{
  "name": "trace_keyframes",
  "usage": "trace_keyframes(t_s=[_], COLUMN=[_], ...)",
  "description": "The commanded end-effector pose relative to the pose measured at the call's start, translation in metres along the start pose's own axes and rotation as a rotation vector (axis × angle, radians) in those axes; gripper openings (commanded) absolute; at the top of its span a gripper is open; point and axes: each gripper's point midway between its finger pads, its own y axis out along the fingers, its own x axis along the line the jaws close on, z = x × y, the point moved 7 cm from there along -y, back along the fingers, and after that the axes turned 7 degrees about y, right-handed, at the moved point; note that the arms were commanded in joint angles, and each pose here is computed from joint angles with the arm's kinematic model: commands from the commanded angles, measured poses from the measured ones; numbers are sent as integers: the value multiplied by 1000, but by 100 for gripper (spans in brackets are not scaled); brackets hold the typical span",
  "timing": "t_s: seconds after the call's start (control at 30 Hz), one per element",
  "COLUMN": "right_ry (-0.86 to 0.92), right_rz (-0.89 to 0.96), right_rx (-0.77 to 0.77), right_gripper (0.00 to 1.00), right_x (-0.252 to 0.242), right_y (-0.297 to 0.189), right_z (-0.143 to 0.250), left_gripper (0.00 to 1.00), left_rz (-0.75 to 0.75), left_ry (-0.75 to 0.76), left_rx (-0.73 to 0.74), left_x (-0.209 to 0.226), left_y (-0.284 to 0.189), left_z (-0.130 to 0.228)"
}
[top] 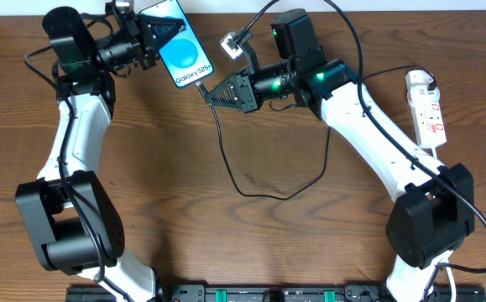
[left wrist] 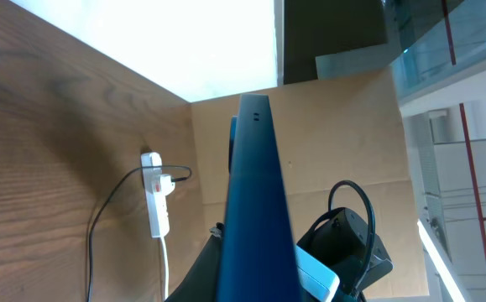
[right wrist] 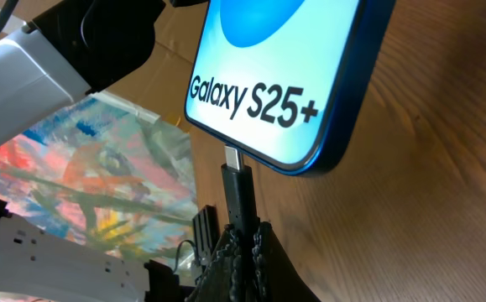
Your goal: Plug charger to phone and switch on socket
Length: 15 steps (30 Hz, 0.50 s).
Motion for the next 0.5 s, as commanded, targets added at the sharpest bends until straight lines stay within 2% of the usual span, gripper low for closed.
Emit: trace_keyframes(t_s=[0.0, 0.2, 0.47], right_ry=[-10, -3, 88], right_rz=[-21, -16, 19], right_rx=[-8, -17, -36], right_gripper=[1, 1, 1], right_x=[12, 12, 8], right_y=[0, 0, 0], right_z=[-2, -4, -6], left_gripper=[7, 8, 7], left_rz=[20, 18, 19], left_ry=[48, 40, 112], left_rx=[23, 24, 27], left_x=[-13, -10, -9], left_y=[1, 1, 1], left_z=[1, 2, 3])
